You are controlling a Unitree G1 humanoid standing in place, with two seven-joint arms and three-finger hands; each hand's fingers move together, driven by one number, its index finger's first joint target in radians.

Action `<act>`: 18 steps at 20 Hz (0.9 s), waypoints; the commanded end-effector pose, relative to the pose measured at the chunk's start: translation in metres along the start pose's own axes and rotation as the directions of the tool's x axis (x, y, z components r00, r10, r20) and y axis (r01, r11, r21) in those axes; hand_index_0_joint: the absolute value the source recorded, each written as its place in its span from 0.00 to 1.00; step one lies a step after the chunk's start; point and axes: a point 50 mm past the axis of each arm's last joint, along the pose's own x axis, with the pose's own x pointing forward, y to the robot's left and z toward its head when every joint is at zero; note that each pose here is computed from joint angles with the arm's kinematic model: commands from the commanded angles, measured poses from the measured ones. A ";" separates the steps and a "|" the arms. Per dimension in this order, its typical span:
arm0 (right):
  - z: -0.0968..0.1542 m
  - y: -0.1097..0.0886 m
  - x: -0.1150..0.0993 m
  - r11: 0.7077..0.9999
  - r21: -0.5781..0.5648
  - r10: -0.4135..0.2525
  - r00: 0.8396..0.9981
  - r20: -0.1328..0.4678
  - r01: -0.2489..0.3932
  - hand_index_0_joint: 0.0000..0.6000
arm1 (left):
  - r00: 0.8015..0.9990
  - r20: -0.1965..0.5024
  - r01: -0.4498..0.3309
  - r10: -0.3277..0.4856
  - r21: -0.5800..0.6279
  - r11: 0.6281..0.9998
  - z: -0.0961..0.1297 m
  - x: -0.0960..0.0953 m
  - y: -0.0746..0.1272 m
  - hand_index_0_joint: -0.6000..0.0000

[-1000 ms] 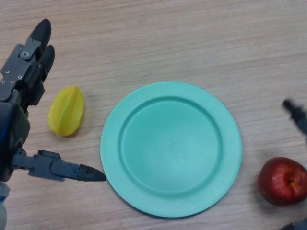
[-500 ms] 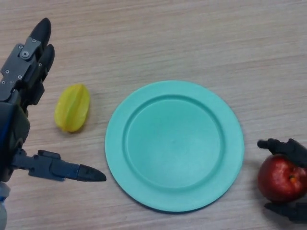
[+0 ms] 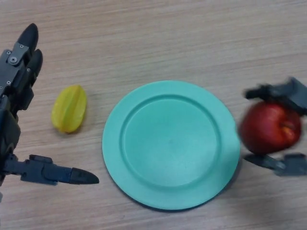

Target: Pick up the red apple and place it on the plate

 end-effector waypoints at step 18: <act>0.006 0.084 0.033 0.977 -0.005 0.215 0.976 -0.026 -0.215 0.00 | 0.976 0.217 -0.016 0.012 0.016 1.000 0.041 -0.013 0.021 1.00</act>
